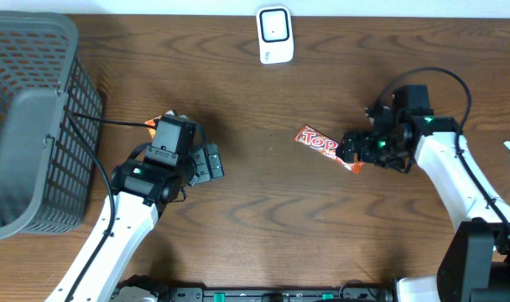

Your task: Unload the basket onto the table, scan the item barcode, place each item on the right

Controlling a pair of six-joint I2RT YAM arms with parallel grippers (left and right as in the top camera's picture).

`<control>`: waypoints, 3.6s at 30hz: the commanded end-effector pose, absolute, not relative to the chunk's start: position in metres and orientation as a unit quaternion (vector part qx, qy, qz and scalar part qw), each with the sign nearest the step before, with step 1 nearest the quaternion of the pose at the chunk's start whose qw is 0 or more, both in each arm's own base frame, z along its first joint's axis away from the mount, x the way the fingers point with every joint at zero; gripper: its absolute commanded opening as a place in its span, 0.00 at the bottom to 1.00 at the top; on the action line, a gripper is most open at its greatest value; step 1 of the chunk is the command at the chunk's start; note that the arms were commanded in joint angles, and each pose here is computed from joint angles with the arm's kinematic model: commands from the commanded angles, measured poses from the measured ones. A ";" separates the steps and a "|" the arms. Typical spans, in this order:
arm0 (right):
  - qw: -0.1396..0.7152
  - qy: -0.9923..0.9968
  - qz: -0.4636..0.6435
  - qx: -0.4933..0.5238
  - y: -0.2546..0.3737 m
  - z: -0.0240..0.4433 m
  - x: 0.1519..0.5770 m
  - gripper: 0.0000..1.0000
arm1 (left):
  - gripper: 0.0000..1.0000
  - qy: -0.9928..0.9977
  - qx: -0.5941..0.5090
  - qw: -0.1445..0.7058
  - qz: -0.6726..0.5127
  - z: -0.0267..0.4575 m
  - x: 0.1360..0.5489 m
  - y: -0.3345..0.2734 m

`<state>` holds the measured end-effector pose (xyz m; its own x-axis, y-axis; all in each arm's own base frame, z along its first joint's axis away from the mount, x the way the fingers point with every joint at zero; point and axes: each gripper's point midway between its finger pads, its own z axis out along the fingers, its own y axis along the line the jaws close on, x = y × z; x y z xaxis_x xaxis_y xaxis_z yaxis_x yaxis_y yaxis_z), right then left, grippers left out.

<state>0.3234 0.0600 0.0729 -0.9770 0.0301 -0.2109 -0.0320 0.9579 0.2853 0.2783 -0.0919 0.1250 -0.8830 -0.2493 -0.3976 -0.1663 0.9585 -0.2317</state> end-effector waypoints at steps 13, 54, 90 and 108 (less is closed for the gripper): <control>0.087 0.977 0.071 -0.183 0.052 0.018 0.338 0.85 | 1.00 0.962 -0.128 0.218 -0.101 0.129 0.281 -0.092; 0.162 0.897 -0.403 -0.079 0.038 0.107 0.351 0.01 | 1.00 0.953 -0.155 0.259 -0.010 0.132 0.291 -0.057; 0.124 0.734 -0.467 -0.477 0.191 -0.019 0.223 0.20 | 0.99 0.719 -0.248 0.624 -0.180 0.422 0.259 -0.005; 0.085 0.869 -0.290 -0.392 0.251 0.012 0.179 0.89 | 0.99 0.736 -0.250 0.606 -0.171 0.410 0.257 -0.005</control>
<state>0.1982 0.2383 0.0248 -0.5702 -0.8167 0.0885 -0.5492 0.2989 -0.7804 0.2591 -0.0063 0.4053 -0.1502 -0.5811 -0.7999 -0.1608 0.8126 -0.5602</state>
